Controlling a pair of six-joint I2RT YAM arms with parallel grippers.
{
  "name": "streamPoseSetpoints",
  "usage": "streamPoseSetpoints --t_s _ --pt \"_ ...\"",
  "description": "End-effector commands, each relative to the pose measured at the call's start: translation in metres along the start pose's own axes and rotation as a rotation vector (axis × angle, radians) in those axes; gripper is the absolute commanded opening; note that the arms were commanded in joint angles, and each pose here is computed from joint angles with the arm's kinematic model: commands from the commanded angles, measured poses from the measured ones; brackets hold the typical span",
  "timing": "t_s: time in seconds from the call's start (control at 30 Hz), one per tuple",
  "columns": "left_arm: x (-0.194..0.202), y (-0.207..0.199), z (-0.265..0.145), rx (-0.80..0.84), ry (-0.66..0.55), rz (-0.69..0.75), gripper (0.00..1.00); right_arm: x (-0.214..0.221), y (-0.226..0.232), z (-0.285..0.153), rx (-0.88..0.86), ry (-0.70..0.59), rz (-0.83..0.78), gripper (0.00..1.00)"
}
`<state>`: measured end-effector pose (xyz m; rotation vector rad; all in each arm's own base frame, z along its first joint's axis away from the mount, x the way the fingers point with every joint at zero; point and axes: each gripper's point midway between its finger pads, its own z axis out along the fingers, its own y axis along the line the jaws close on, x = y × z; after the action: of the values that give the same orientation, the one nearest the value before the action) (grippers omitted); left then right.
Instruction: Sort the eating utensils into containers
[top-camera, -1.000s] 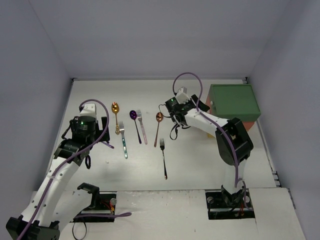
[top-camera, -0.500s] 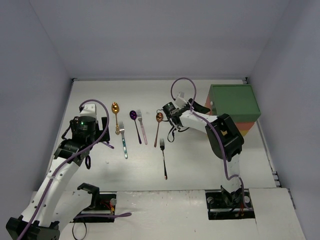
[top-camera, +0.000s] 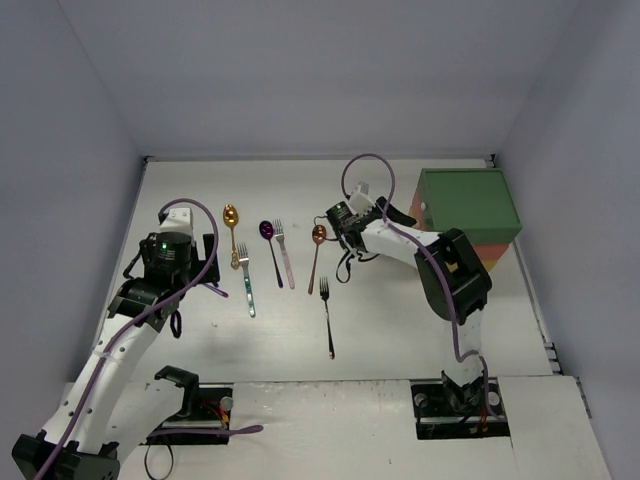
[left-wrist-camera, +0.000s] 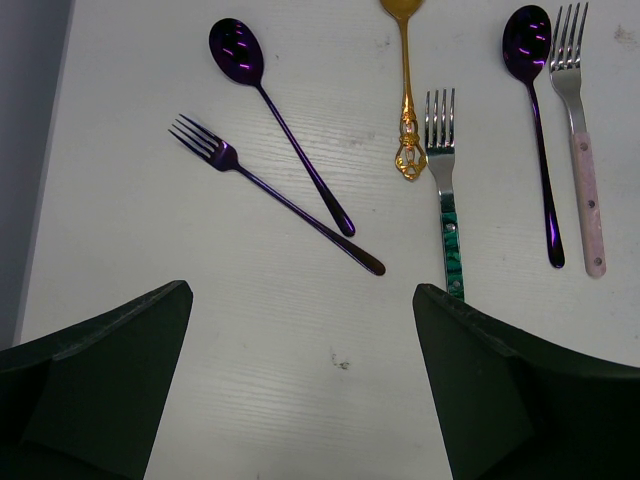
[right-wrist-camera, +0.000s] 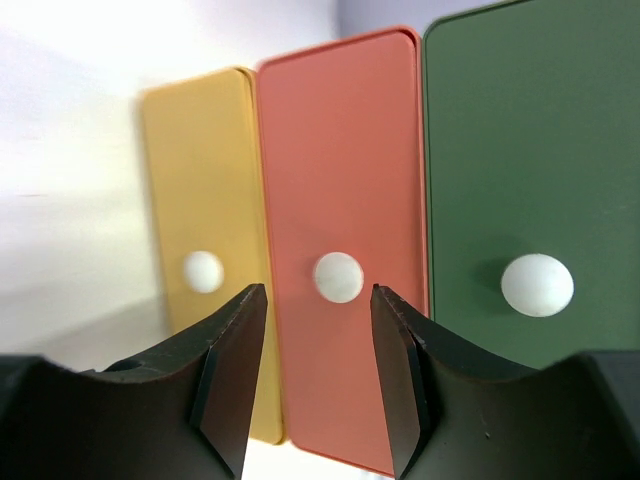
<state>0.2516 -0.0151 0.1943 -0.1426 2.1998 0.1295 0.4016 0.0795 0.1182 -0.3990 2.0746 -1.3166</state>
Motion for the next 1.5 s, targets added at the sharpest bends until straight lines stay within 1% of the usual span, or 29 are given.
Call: streamPoseSetpoints --t_s 0.0,0.1,0.27,0.37,0.4,0.47,0.5,0.57,0.6,0.63,0.7,0.77,0.8,0.87,0.97,1.1,1.17,1.2,1.23,1.33,1.37,1.43,1.47 --pt "-0.014 -0.002 0.001 0.011 -0.044 -0.011 0.91 -0.026 -0.027 -0.018 -0.157 -0.077 0.267 0.43" --pt "-0.014 -0.003 0.001 0.014 -0.041 -0.01 0.91 -0.023 -0.028 -0.018 -0.212 -0.074 0.33 0.43" --pt "-0.017 -0.011 -0.002 0.066 -0.056 -0.011 0.91 -0.036 -0.033 -0.039 -0.429 -0.131 0.475 0.43" --pt "-0.021 -0.023 -0.004 0.135 -0.075 0.005 0.91 -0.045 -0.05 -0.049 -0.56 -0.171 0.581 0.44" --pt "-0.022 -0.032 -0.006 0.192 -0.081 0.025 0.91 -0.049 -0.062 -0.056 -0.599 -0.199 0.622 0.45" --pt "-0.028 -0.053 -0.013 0.326 -0.113 0.067 0.91 -0.054 -0.081 -0.069 -0.672 -0.253 0.678 0.47" --pt "-0.03 -0.068 -0.017 0.416 -0.133 0.086 0.91 -0.055 -0.083 -0.073 -0.701 -0.267 0.686 0.49" --pt "-0.037 -0.099 -0.028 0.597 -0.175 0.118 0.91 -0.057 -0.108 -0.088 -0.752 -0.335 0.737 0.53" --pt "-0.048 -0.11 -0.033 0.659 -0.219 0.125 0.91 -0.058 -0.111 -0.096 -0.796 -0.36 0.743 0.55" --pt "-0.049 -0.123 -0.035 0.721 -0.218 0.145 0.91 -0.057 -0.122 -0.099 -0.803 -0.384 0.764 0.58" --pt "-0.06 -0.152 -0.04 0.822 -0.246 0.231 0.91 -0.052 -0.142 -0.111 -0.832 -0.438 0.802 0.64" --pt "-0.078 -0.188 -0.056 0.919 -0.303 0.336 0.91 -0.048 -0.155 -0.121 -0.855 -0.478 0.83 0.68" --pt "-0.084 -0.204 -0.057 0.948 -0.308 0.381 0.91 -0.045 -0.163 -0.124 -0.853 -0.495 0.848 0.71" --pt "-0.086 -0.236 -0.042 1.008 -0.281 0.449 0.91 -0.037 -0.18 -0.131 -0.838 -0.526 0.891 0.73" --pt "-0.103 -0.285 -0.037 1.135 -0.308 0.482 0.91 -0.026 -0.198 -0.134 -0.802 -0.54 0.954 0.73" --pt "-0.114 -0.324 -0.026 1.189 -0.33 0.515 0.91 -0.013 -0.21 -0.126 -0.73 -0.517 1.019 0.73" --pt "-0.115 -0.335 -0.02 1.194 -0.322 0.499 0.91 -0.013 -0.204 -0.119 -0.723 -0.49 1.012 0.71" --pt "-0.118 -0.336 -0.021 1.191 -0.33 0.493 0.91 -0.016 -0.198 -0.119 -0.752 -0.485 0.998 0.7" --pt "-0.118 -0.335 -0.02 1.183 -0.329 0.489 0.91 -0.018 -0.191 -0.118 -0.777 -0.473 0.984 0.69" --pt "-0.117 -0.32 -0.028 1.145 -0.334 0.51 0.91 -0.028 -0.161 -0.11 -0.847 -0.399 0.959 0.62" --pt "-0.124 -0.315 -0.033 1.125 -0.365 0.518 0.91 -0.03 -0.156 -0.107 -0.851 -0.379 0.96 0.61" --pt "-0.125 -0.294 -0.041 1.061 -0.372 0.538 0.91 -0.034 -0.142 -0.096 -0.839 -0.327 0.95 0.56" --pt "-0.124 -0.286 -0.045 1.042 -0.372 0.541 0.91 -0.035 -0.138 -0.091 -0.82 -0.311 0.94 0.55"
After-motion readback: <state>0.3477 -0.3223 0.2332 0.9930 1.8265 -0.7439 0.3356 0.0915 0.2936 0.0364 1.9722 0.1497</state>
